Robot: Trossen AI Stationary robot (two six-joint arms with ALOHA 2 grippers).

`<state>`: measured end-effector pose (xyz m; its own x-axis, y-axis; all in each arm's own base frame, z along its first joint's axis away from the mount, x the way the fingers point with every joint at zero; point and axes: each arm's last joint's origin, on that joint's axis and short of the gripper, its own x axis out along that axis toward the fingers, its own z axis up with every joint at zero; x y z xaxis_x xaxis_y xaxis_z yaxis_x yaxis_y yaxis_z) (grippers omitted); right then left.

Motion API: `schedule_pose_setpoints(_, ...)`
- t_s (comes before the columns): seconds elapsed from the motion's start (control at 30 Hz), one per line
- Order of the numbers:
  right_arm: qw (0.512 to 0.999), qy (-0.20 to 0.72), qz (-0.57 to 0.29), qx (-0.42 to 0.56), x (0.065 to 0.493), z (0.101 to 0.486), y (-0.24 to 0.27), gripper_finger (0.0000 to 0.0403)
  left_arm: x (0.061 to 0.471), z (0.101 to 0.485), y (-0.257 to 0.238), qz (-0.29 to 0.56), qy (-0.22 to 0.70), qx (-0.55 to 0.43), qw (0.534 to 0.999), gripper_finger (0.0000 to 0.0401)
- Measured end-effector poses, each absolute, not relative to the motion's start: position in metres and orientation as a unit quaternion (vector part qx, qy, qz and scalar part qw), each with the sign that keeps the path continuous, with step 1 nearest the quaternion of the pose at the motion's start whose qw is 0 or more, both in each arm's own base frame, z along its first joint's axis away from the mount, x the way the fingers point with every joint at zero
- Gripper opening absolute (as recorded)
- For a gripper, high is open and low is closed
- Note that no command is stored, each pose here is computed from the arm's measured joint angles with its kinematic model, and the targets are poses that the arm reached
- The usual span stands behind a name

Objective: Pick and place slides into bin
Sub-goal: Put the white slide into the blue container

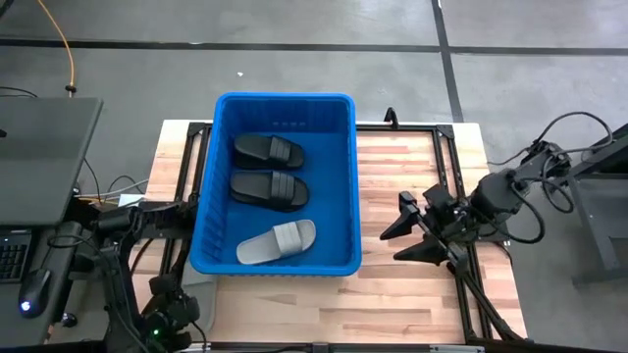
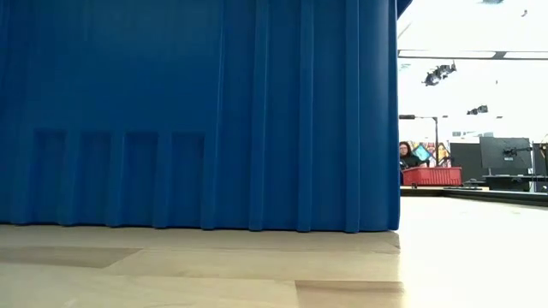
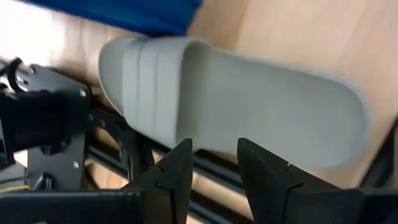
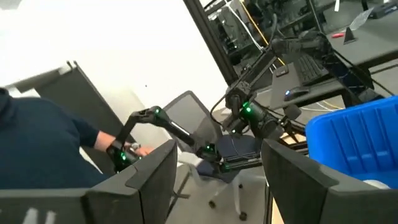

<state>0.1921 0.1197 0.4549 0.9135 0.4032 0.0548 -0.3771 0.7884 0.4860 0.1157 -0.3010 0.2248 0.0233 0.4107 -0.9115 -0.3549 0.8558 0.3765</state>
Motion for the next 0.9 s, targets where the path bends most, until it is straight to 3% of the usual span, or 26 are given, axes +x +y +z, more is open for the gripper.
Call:
schedule_pose_setpoints(0.37,0.929,0.044,0.194,0.311,0.202,0.421,0.126,0.0222,0.121,0.215,-0.292,0.272,0.600,0.066,0.749,0.0136)
schedule_pose_setpoints(0.67,0.926,0.018,0.211,0.312,0.199,0.427,0.129,0.0222,0.108,0.182,-0.272,0.340,0.641,0.070,0.685,0.0197)
schedule_pose_setpoints(0.9,0.918,0.034,0.250,0.306,0.195,0.426,0.136,0.0222,0.109,0.169,-0.269,0.348,0.620,0.044,0.702,0.0208)
